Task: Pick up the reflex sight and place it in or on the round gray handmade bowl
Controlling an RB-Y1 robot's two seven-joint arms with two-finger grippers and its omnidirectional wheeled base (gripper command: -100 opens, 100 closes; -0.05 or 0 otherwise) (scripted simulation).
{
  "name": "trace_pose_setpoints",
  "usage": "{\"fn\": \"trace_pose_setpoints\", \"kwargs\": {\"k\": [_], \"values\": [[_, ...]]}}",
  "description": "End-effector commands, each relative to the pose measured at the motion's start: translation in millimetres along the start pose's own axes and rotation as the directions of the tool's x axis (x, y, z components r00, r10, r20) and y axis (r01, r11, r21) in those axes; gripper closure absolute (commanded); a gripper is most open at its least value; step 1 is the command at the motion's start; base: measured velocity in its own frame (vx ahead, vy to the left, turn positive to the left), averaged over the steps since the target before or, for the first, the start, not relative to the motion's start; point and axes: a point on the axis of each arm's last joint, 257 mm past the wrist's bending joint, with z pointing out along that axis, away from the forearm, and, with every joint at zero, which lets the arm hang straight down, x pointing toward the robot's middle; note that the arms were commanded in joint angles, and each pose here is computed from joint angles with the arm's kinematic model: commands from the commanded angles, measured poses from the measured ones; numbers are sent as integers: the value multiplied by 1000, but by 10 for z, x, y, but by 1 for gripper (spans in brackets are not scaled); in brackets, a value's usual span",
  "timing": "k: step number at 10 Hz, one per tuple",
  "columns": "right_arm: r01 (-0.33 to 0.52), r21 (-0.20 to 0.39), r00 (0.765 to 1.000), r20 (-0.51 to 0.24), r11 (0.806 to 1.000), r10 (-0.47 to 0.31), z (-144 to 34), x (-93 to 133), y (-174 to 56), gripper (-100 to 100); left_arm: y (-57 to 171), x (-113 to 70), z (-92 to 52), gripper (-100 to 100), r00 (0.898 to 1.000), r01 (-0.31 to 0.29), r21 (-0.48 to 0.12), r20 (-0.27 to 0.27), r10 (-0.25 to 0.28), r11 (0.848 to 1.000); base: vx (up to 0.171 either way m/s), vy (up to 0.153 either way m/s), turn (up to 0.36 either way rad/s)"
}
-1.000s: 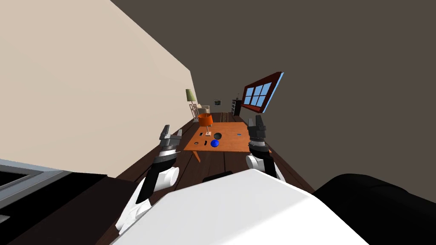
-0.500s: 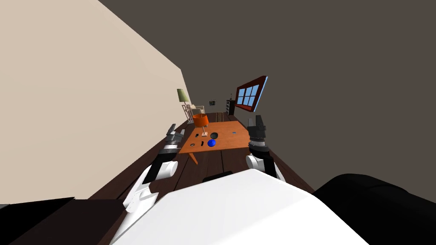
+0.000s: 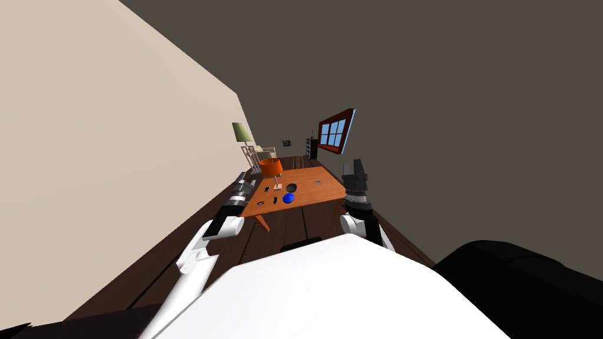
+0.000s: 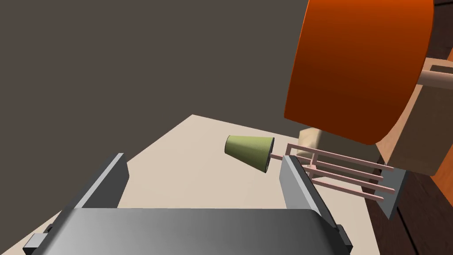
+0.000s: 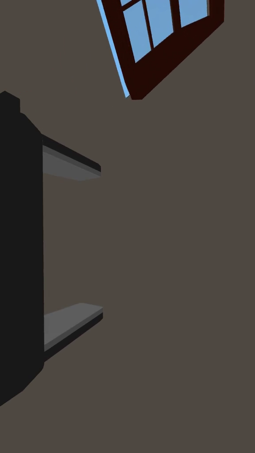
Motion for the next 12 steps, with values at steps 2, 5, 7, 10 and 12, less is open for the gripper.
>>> {"fn": "trace_pose_setpoints", "kwargs": {"k": [2, 5, 7, 10, 12], "values": [[0, 0, 1000, 0, 1000, 0, 0, 0, 0, 0, 208, -198, 77, -100, 999, 19, -64, 33, -17, 998, -17, 6, -175], [0, 0, 1000, 0, 1000, 0, 0, 0, 0, 0, 452, -555, 201, -100, 994, 68, -146, 100, -53, 987, -17, 3, -182], [0, 0, 1000, 0, 1000, 0, 0, 0, 0, 0, 588, -763, 237, -100, 986, 101, -190, 147, -73, 977, -11, 0, -178], [0, 0, 1000, 0, 1000, 0, 0, 0, 0, 0, 816, -1042, 218, -100, 973, 143, -247, 215, -90, 958, -6, 0, -154], [0, 0, 1000, 0, 1000, 0, 0, 0, 0, 0, 964, -1283, 198, -100, 955, 190, -284, 277, -109, 940, 0, -5, -164]]}}
